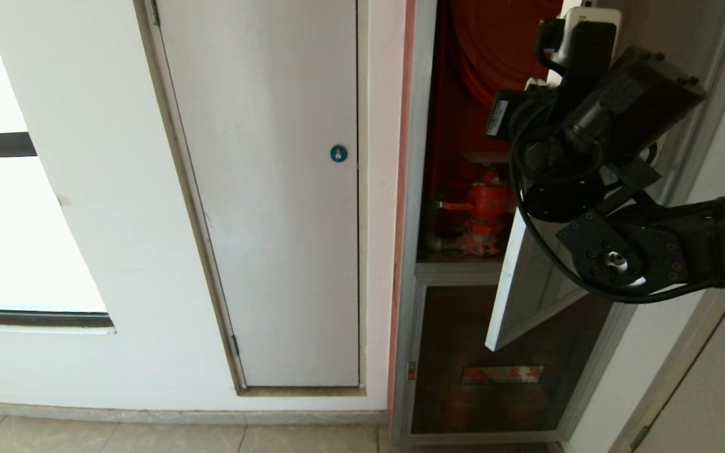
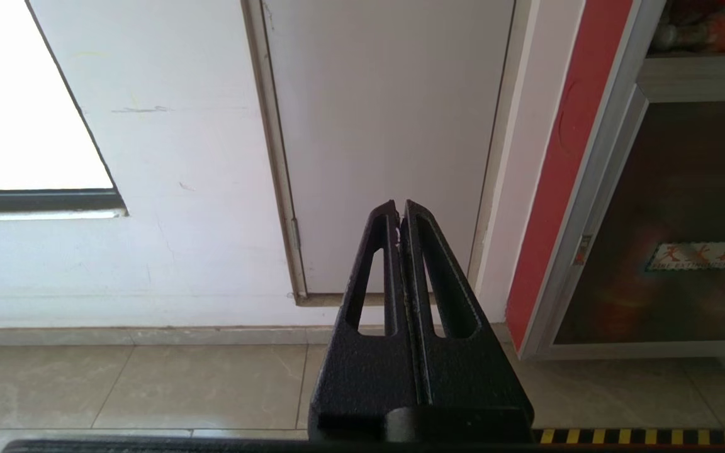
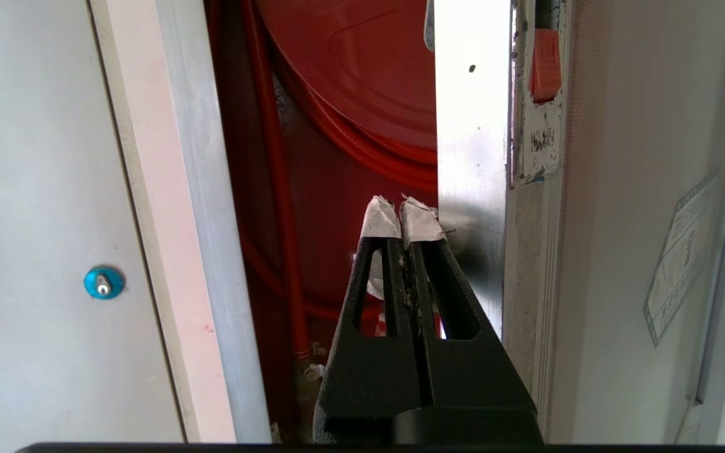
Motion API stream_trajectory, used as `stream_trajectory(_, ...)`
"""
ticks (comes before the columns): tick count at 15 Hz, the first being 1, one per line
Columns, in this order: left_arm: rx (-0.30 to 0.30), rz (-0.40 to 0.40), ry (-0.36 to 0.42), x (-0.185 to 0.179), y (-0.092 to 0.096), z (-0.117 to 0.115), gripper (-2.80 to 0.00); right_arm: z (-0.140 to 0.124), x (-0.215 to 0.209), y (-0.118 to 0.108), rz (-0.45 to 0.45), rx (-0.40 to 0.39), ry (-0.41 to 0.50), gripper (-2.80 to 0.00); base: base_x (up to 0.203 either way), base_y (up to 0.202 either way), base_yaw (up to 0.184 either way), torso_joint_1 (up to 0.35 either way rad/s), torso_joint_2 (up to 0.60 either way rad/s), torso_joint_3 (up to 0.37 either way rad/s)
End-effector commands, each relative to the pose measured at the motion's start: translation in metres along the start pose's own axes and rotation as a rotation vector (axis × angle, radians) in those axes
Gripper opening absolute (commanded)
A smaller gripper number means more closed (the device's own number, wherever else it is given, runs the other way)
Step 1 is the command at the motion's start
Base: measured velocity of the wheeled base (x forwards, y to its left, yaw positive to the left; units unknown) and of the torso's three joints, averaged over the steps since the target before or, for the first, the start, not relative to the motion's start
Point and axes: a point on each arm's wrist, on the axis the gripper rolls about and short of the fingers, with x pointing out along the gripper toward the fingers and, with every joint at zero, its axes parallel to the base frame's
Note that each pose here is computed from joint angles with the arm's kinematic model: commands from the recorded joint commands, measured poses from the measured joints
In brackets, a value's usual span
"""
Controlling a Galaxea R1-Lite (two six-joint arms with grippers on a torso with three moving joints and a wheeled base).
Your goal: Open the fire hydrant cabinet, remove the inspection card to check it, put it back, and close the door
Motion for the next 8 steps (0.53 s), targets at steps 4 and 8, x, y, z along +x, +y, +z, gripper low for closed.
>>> stream_trajectory(4, 0.000, 0.000, 0.001, 0.000, 0.000, 0.000, -2.80, 0.009, -0.018, -0.021, -0.013, 0.008, -0.010, -2.80, 0.000, 0.000, 0.000, 0.000, 0.00, 0.000)
stream_trajectory(8, 0.000, 0.000, 0.001, 0.000, 0.000, 0.000, -2.80, 0.028, -0.032, -0.040, -0.030, 0.020, -0.018, -2.80, 0.000, 0.000, 0.000, 0.000, 0.00, 0.000)
